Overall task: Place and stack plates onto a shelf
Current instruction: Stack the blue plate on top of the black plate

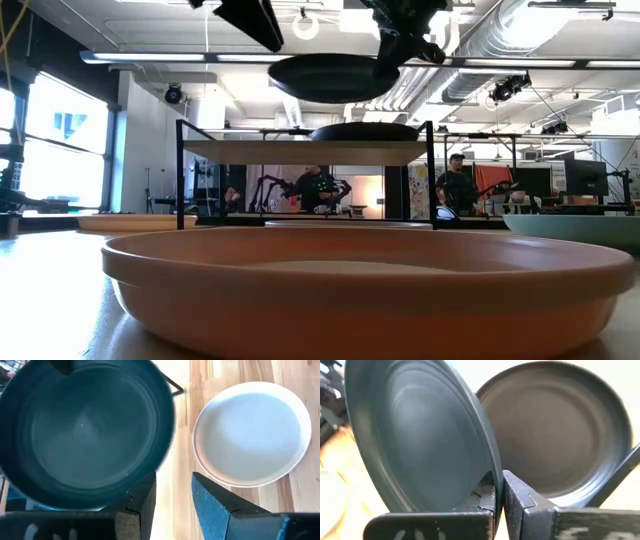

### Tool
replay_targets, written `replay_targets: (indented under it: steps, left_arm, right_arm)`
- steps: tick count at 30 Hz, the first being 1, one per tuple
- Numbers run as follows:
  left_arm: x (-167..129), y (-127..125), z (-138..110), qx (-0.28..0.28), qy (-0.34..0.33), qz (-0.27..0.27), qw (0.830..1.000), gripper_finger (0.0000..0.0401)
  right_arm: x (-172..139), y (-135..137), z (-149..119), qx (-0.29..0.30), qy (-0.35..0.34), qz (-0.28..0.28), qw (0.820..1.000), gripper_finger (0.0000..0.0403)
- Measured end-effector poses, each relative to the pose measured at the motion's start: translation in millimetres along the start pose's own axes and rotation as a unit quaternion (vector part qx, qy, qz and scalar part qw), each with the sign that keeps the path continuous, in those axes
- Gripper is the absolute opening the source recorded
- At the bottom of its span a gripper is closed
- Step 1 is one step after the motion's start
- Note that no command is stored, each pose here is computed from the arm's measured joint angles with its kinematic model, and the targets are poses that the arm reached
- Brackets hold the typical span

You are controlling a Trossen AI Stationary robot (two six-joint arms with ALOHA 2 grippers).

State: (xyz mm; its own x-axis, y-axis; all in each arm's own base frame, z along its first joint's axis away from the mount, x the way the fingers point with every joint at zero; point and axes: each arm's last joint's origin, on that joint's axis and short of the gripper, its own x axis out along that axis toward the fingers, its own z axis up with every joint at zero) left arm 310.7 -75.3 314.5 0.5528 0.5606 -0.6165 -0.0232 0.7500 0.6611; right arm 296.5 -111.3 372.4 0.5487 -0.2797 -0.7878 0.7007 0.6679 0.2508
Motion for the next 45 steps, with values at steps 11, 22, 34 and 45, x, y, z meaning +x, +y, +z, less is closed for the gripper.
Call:
replay_targets:
  steps: [11,22,34,45]
  left_arm:
    - [2.4,11.2,-1.5,-0.003,0.020,0.064,0.998,0.0113]
    - [2.0,46.7,-37.4,-0.107,0.119,0.088,0.983,0.0113]
    - [-8.7,80.4,-66.8,-0.206,0.168,0.104,0.958,0.0113]
    - [-4.7,89.3,-71.6,-0.227,0.178,0.114,0.951,0.0113]
  right_arm:
    - [-15.3,-57.0,37.5,0.029,-0.018,0.041,0.999,0.0000]
    - [3.3,-122.9,56.3,0.114,0.019,0.077,0.990,0.0000]
    - [40.1,-137.0,57.0,0.101,0.073,0.079,0.989,0.0000]
    - [44.7,-141.8,52.5,0.077,0.091,0.022,0.993,0.0000]
